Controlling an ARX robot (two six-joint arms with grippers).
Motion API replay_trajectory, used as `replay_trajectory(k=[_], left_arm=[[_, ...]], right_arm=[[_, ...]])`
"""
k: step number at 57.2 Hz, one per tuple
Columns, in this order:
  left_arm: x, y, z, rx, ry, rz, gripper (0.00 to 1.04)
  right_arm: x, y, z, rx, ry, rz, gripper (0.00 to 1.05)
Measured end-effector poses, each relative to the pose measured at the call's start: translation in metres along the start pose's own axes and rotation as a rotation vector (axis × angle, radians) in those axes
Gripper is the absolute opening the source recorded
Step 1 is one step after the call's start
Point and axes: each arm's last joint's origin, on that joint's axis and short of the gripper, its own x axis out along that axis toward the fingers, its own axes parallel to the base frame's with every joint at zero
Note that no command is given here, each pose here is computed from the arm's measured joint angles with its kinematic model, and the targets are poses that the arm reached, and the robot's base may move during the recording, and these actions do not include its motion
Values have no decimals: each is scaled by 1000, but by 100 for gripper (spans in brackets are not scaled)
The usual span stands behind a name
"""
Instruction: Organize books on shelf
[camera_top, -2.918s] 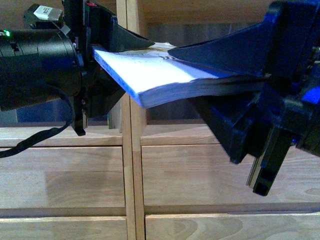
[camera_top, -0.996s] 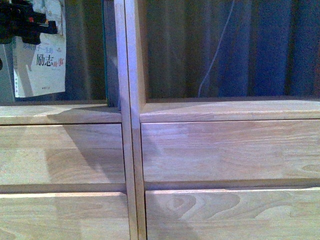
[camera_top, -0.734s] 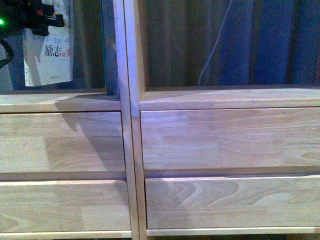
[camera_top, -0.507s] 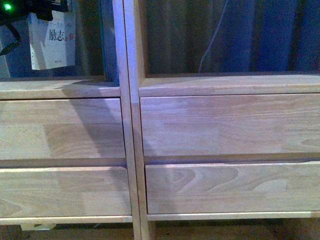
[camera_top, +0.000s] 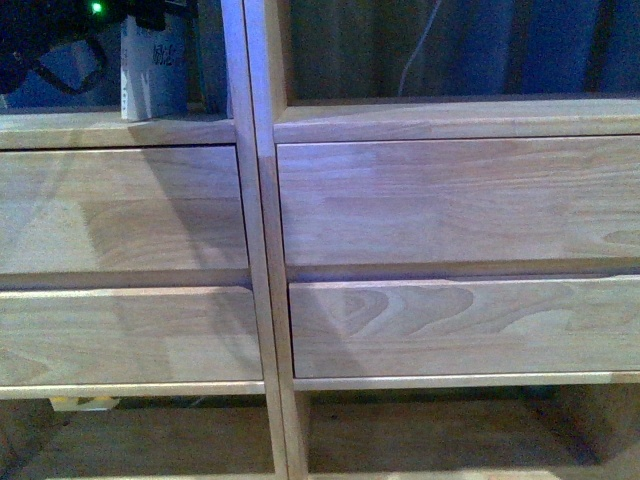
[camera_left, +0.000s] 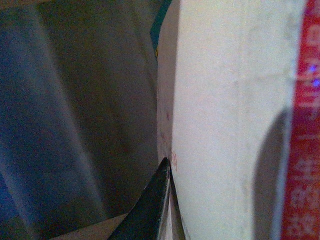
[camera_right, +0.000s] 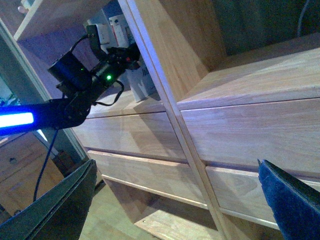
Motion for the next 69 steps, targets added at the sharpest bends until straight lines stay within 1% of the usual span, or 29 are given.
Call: replay_trajectory(k=[8,19,21,33,34,36,40,42,50,55,69], left_arm=[[7,-2,-6,15,-1,32,17],[14,0,-8,23,7,74,17],[15,1,-8,24,9,80,18],[18,2,-8,17,28,93,50],[18,2,-8,13,27,93,55],[17,2,-8,12,24,94,61],[15,1,-10,3,23,93,71],[12,0,-11,-3,26,91,78],[0,-4,-15,-18,42,89,99],[-9,-6,-14,-34,50,88,97],[-36,-6,-7,-46,53,90,97]], right_arm=[[0,0,0,0,0,0,98],[0,0,0,0,0,0,98],[0,0,0,0,0,0,98],[0,0,0,0,0,0,98],[0,0,0,0,0,0,98],[0,0,0,0,0,0,98],[0,0,0,0,0,0,98],[0,0,0,0,0,0,98],[0,0,0,0,0,0,98],[0,0,0,0,0,0,98],[0,0,0,0,0,0,98]])
